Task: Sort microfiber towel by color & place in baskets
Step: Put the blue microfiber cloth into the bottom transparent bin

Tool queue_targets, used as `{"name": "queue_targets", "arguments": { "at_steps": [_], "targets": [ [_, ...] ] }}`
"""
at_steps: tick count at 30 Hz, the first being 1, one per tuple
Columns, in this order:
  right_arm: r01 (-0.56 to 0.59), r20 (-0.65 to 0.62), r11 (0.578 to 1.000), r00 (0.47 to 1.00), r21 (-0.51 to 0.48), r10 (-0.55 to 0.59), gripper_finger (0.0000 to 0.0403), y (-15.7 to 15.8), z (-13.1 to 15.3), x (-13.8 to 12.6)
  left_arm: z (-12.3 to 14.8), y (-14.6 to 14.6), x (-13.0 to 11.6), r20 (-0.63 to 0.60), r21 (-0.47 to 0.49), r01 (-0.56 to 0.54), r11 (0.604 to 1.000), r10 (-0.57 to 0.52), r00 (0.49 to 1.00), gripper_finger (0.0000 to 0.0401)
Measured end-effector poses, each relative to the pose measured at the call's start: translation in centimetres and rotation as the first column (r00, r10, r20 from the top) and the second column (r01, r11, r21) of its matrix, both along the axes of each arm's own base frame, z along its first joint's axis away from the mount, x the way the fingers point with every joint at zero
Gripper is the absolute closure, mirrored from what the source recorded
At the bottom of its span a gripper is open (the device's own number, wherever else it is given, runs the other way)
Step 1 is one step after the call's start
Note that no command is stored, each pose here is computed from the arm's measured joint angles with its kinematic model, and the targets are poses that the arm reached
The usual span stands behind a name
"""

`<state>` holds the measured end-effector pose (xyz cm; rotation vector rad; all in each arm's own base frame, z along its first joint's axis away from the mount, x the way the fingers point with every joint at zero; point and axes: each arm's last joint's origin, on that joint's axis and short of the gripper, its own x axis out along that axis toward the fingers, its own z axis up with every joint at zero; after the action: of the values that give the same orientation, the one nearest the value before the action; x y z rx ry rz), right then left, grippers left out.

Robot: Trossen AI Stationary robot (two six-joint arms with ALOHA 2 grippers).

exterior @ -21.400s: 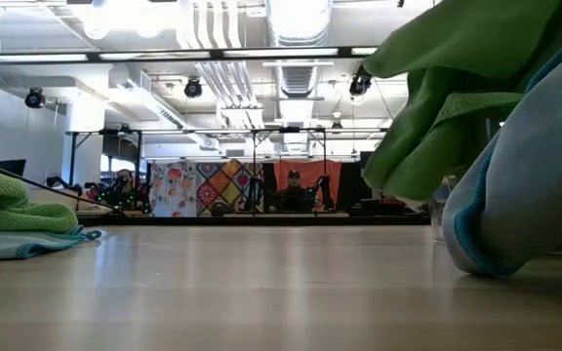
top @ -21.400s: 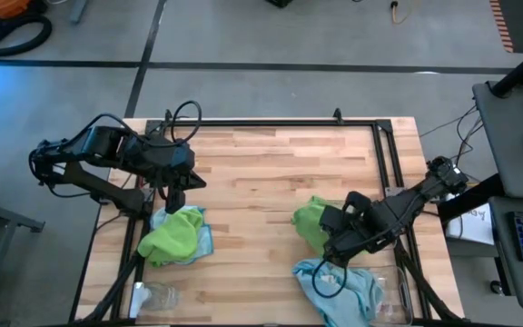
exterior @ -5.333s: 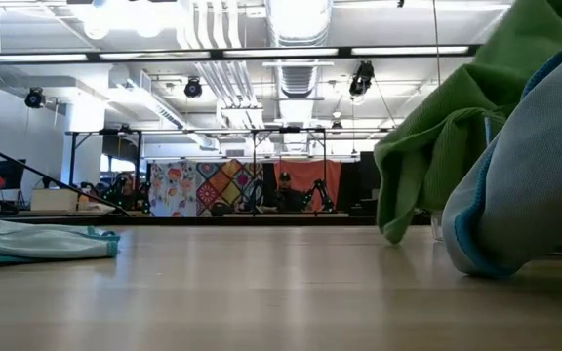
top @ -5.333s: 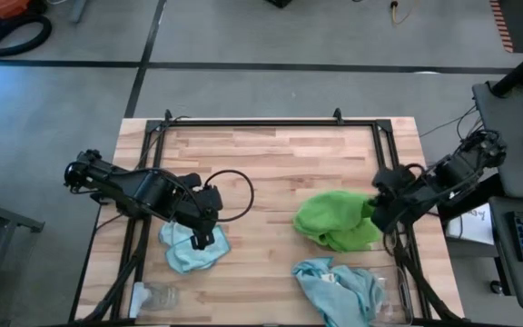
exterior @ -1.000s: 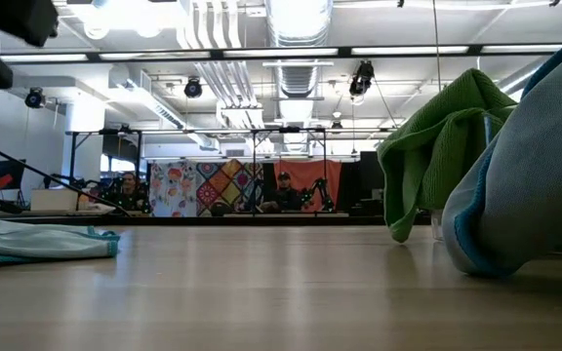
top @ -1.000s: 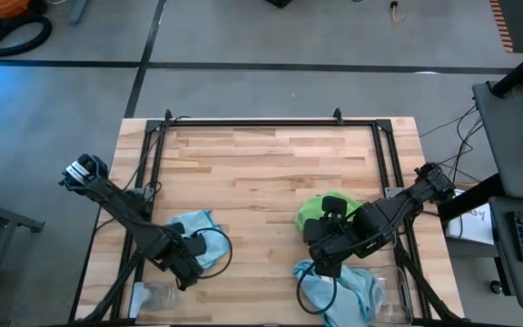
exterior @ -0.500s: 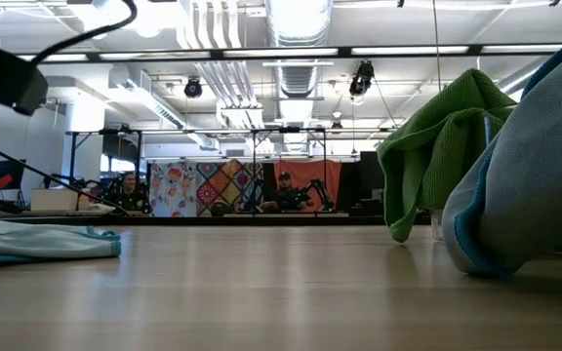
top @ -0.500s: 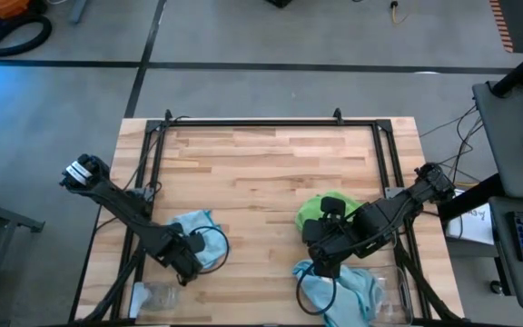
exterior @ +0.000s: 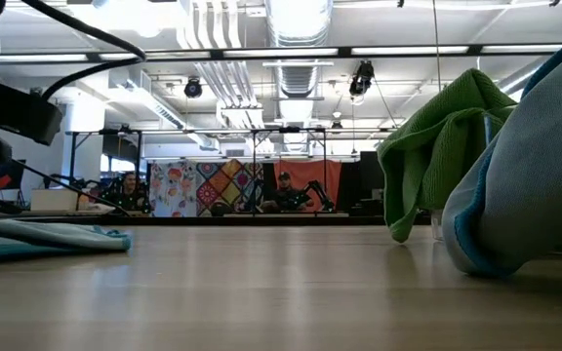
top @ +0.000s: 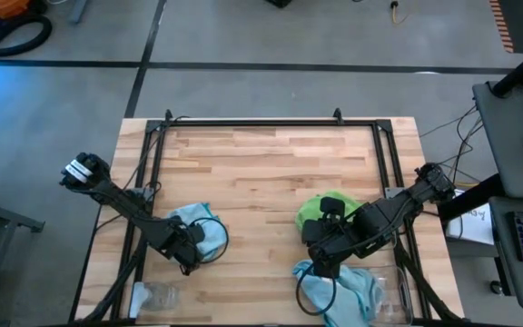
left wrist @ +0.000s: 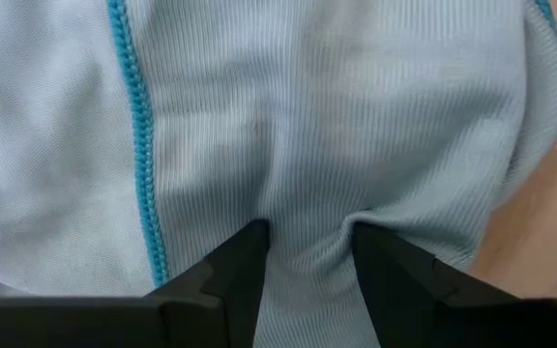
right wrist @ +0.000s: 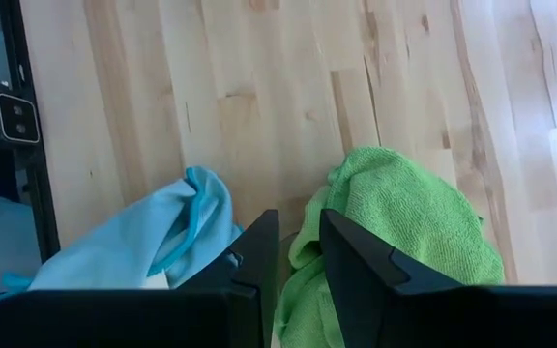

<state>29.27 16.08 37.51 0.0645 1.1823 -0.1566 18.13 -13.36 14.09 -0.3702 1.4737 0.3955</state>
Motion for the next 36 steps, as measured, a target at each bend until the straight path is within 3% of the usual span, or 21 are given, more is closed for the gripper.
{"name": "queue_targets", "arguments": {
  "at_steps": [5,11,19,26,31,36],
  "targets": [
    [0.003,0.022,1.000,1.000,0.000,-0.003,0.0330,0.1,0.1,0.2,0.2,0.0,0.3,0.029,0.016,-0.003,1.000,0.003,1.000,0.0298],
    [0.007,0.027,1.000,1.000,-0.013,-0.007,0.0330,0.0,0.0,0.2,0.3,-0.1,0.5,0.038,0.019,-0.008,1.000,0.007,0.999,0.0385],
    [0.013,0.044,0.999,0.999,-0.041,-0.012,0.0330,0.0,0.0,0.3,1.2,-0.7,1.5,0.083,-0.019,-0.018,1.000,0.020,0.996,0.0396],
    [0.035,0.083,0.994,0.996,-0.099,-0.026,0.0330,-0.2,0.1,0.4,6.6,-2.8,4.7,0.290,-0.033,0.094,0.995,-0.080,0.954,0.0399],
    [0.065,0.139,0.988,0.989,-0.144,-0.045,0.0330,-0.3,0.1,0.7,11.8,-3.7,6.6,0.456,0.064,0.163,0.985,-0.174,0.873,0.0400],
    [0.088,0.182,0.982,0.982,-0.166,-0.057,0.0330,-0.2,-0.3,1.1,16.3,-3.9,7.6,0.571,0.208,0.162,0.965,-0.254,0.781,0.0400]
  ]
}}
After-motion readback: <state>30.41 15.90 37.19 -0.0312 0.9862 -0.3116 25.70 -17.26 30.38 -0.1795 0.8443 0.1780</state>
